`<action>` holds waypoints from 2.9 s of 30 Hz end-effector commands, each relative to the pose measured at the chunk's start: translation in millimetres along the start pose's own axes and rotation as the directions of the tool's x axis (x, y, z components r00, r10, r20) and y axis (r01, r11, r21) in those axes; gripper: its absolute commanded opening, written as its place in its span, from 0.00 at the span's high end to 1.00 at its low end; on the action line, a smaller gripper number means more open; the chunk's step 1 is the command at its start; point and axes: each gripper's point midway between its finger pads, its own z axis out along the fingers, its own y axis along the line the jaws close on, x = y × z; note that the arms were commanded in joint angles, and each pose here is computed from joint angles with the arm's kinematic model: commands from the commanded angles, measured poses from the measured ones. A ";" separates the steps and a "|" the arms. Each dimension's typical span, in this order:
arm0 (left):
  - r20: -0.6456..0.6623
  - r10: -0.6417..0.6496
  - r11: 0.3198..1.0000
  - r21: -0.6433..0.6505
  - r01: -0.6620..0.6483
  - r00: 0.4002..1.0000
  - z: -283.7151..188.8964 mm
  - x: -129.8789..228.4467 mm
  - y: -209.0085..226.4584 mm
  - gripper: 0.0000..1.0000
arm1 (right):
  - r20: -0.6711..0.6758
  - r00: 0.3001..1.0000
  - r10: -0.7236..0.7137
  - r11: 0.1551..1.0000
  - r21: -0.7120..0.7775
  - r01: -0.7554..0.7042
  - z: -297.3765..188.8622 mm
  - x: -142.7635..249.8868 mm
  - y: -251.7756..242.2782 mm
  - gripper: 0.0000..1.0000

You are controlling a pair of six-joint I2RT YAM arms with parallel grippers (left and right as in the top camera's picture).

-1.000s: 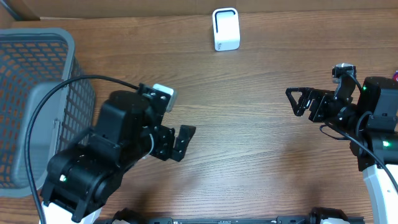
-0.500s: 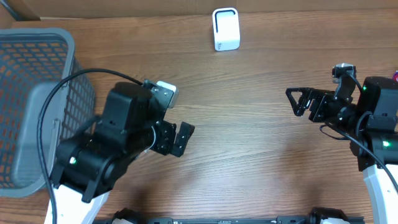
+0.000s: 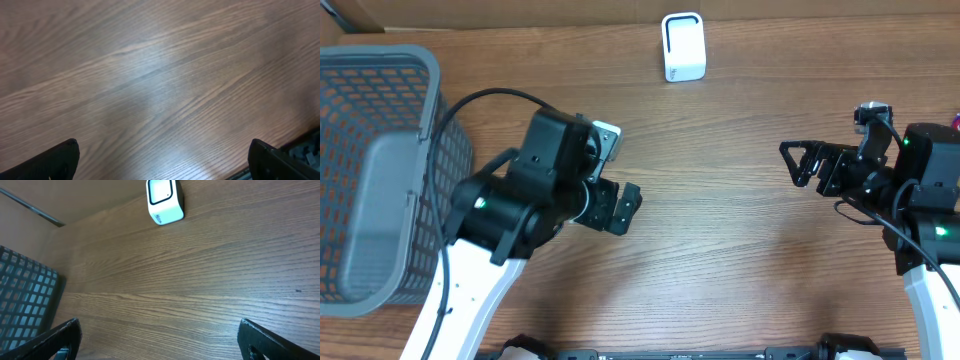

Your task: Scan the item barcode

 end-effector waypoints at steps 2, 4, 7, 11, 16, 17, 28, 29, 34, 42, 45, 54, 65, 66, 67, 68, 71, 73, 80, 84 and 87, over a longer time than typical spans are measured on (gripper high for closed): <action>-0.003 0.009 0.998 0.057 -0.009 1.000 2.7 -2.3 -8.9 0.00 | 0.008 1.000 -0.024 1.000 0.007 0.024 -0.9 -1.2 -0.5 0.00; 0.011 0.050 0.997 0.064 -0.051 0.999 -2.8 -0.7 -12.1 0.00 | 0.008 1.000 -0.024 1.000 0.007 0.024 -0.9 -1.1 -0.5 0.00; 0.052 0.086 0.994 0.065 -0.090 0.995 -17.3 2.5 -15.3 0.00 | 0.008 1.000 -0.024 1.000 0.007 0.024 -0.9 -1.1 -0.5 0.00; 0.104 0.090 0.995 0.044 -0.095 0.991 -34.6 5.6 -13.2 0.00 | 0.008 1.000 -0.024 1.000 0.007 0.024 -0.9 -1.1 -0.5 0.00; 0.092 0.089 0.996 0.006 -0.090 0.992 -40.5 14.4 -6.3 0.00 | 0.008 1.000 -0.024 1.000 0.007 0.024 -0.9 -1.1 -0.5 0.00; 0.086 0.088 0.996 0.007 -0.089 0.992 -40.0 15.7 -6.2 0.00 | 0.008 1.000 -0.024 1.000 0.007 0.024 -0.9 -1.1 -0.5 0.00; 0.037 0.083 0.997 0.006 -0.083 0.996 -26.8 14.8 -4.8 0.00 | 0.008 1.000 -0.024 1.000 0.007 0.024 -0.9 -1.1 -0.5 0.00; 0.030 0.082 0.997 0.005 -0.082 0.996 -24.7 14.6 -4.5 0.00 | 0.008 1.000 -0.024 1.000 0.007 0.024 -0.9 -1.1 -0.5 0.00; -0.010 0.077 0.997 0.004 -0.077 0.997 -13.0 13.8 -3.3 0.00 | -0.025 0.999 -0.035 0.999 -0.008 0.035 7.6 5.2 5.4 0.00; -0.061 0.071 0.997 0.003 -0.071 0.996 2.0 13.1 -1.6 0.00 | -0.092 0.996 -0.018 1.000 -0.013 0.017 25.5 15.9 1.8 0.00; -0.082 0.069 0.998 0.002 -0.069 0.994 8.1 13.2 -0.8 0.00 | -0.104 0.994 -0.011 1.000 -0.009 0.010 28.9 17.8 -0.8 0.00; -0.152 0.060 0.998 -0.001 -0.061 0.987 28.5 14.2 1.6 0.00 | 0.007 0.997 -0.082 0.996 0.028 0.082 -3.3 7.8 11.5 0.00; -0.214 0.051 0.999 -0.004 -0.054 0.976 46.8 16.4 4.0 0.00 | 0.366 0.888 -0.278 0.961 0.095 0.261 -40.4 16.2 25.8 0.00; -0.217 0.051 0.999 -0.005 -0.053 0.975 47.9 16.6 4.1 0.00 | 0.397 0.872 -0.286 0.958 0.092 0.272 -40.8 18.1 25.2 0.00; -0.221 0.050 0.999 -0.005 -0.053 0.974 48.8 16.7 4.3 0.00 | 0.427 0.855 -0.293 0.955 0.091 0.282 -40.9 20.1 24.3 0.00; -0.222 0.050 0.999 -0.005 -0.053 0.974 49.2 16.7 4.3 0.00 | 0.450 0.841 -0.299 0.953 0.090 0.291 -40.4 22.8 23.0 0.00; -0.227 0.050 0.999 -0.005 -0.052 0.973 50.8 17.0 4.5 0.00 | 0.498 0.810 -0.310 0.947 0.087 0.309 -36.3 38.5 15.3 0.00; -0.227 0.050 0.999 -0.005 -0.052 0.973 50.9 16.9 4.5 0.00 | 0.526 0.790 -0.314 0.946 0.104 0.307 -35.4 47.4 7.5 0.00; -0.228 0.049 0.999 -0.005 -0.052 0.972 50.9 17.0 4.6 0.00 | 0.589 0.739 -0.327 0.944 0.163 0.288 -29.3 67.0 -16.8 0.00; -0.227 0.050 0.999 -0.005 -0.052 0.973 50.9 16.9 4.5 0.00 | 0.596 0.723 -0.349 0.935 0.175 0.307 -25.5 75.6 -21.6 0.00; -0.227 0.050 0.999 -0.005 -0.052 0.973 50.9 16.9 4.5 0.00 | 0.603 0.707 -0.370 0.927 0.188 0.325 -24.2 79.8 -24.0 0.00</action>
